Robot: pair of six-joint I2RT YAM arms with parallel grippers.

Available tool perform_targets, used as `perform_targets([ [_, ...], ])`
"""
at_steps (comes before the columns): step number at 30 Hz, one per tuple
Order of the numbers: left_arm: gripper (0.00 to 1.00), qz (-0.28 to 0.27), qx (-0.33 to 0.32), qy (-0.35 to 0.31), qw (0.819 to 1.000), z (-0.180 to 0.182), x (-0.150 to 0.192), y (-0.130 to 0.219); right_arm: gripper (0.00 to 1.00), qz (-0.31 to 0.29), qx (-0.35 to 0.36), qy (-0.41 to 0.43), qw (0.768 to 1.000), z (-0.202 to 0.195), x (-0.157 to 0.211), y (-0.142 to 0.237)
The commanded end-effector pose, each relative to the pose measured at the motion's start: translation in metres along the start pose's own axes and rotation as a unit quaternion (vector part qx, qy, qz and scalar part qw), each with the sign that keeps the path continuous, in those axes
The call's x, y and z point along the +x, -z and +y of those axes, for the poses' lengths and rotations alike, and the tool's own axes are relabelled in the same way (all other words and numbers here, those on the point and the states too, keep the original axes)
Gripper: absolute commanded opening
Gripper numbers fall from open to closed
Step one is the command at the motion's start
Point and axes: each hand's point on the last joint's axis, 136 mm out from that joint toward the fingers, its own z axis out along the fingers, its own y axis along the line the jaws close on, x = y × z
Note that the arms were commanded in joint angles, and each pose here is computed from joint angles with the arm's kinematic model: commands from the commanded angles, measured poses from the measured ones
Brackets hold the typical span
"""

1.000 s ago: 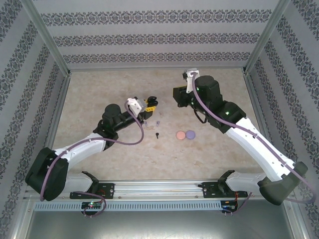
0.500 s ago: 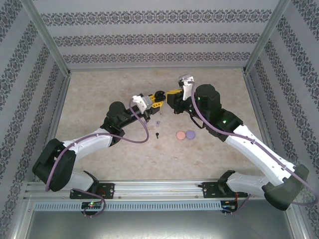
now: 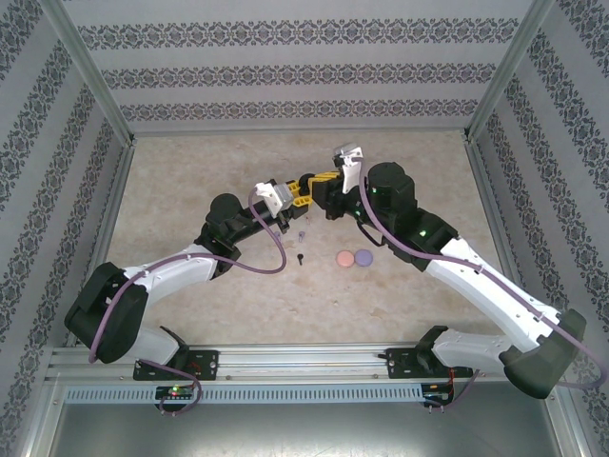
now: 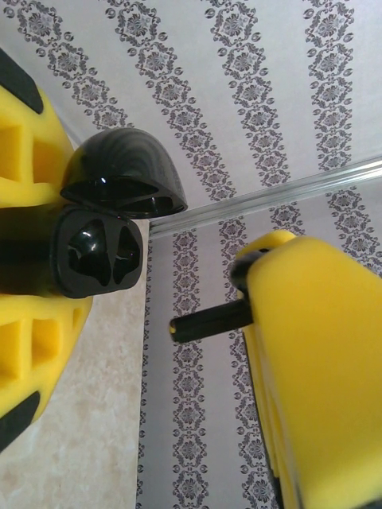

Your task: Insert the wireless bluetooth earbuds into the charging case

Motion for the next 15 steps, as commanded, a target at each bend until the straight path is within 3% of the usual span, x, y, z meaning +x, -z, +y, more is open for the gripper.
perform_targets([
  [1,0.0,-0.048,0.013,-0.01,0.999,-0.004,-0.03,-0.003,0.17,-0.012,-0.014,0.005,1.0,0.008,-0.006,-0.003],
  [15,0.0,-0.052,0.021,-0.009,0.998,-0.009,-0.035,0.0,0.16,-0.002,-0.007,0.002,1.0,0.004,-0.001,-0.015],
])
